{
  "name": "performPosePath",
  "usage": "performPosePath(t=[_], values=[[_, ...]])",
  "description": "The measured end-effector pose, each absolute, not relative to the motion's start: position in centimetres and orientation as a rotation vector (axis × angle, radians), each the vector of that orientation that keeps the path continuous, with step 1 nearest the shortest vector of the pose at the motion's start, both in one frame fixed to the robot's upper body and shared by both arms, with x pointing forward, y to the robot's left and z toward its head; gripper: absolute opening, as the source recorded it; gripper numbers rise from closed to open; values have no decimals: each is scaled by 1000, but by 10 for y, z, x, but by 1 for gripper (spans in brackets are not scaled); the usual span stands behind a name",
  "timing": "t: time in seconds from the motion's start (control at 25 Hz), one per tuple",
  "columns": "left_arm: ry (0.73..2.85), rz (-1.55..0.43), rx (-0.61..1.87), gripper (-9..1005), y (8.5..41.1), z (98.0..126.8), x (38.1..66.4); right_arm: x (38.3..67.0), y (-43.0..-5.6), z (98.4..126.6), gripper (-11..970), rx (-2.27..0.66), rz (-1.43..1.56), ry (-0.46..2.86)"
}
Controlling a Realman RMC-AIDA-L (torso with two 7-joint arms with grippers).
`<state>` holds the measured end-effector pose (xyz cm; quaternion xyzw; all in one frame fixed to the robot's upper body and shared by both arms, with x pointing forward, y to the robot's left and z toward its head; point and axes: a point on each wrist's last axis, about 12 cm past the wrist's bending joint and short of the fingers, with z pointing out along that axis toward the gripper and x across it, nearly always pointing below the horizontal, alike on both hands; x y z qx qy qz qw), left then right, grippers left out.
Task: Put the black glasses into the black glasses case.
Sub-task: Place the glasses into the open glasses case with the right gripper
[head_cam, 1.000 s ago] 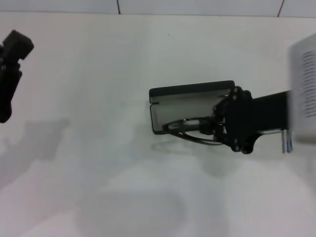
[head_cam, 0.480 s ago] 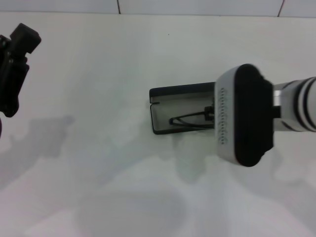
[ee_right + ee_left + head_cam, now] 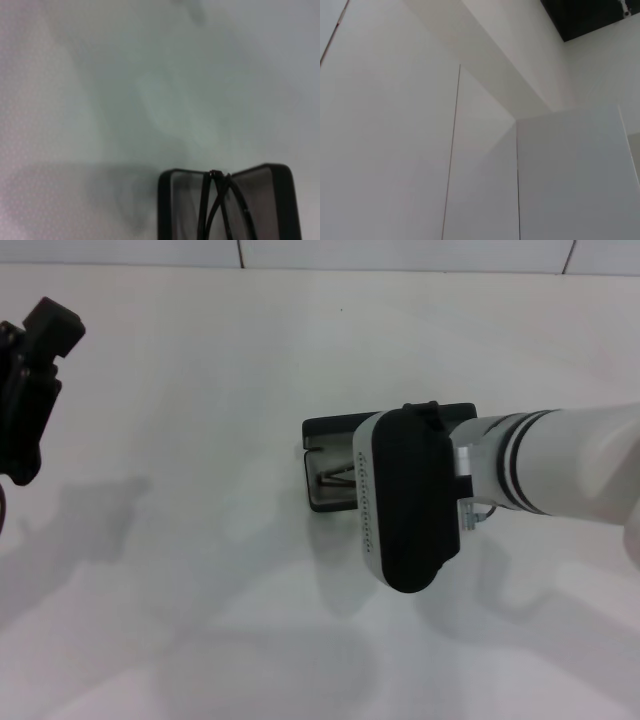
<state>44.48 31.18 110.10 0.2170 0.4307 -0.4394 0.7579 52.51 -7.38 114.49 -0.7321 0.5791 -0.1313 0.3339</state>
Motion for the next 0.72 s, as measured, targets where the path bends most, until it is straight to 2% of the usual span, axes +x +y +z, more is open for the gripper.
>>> performPosePath(t=[0.72], values=[[943,-962,477,32,311,1100,444,535,-72,1135,106,-1893,-350,1508]])
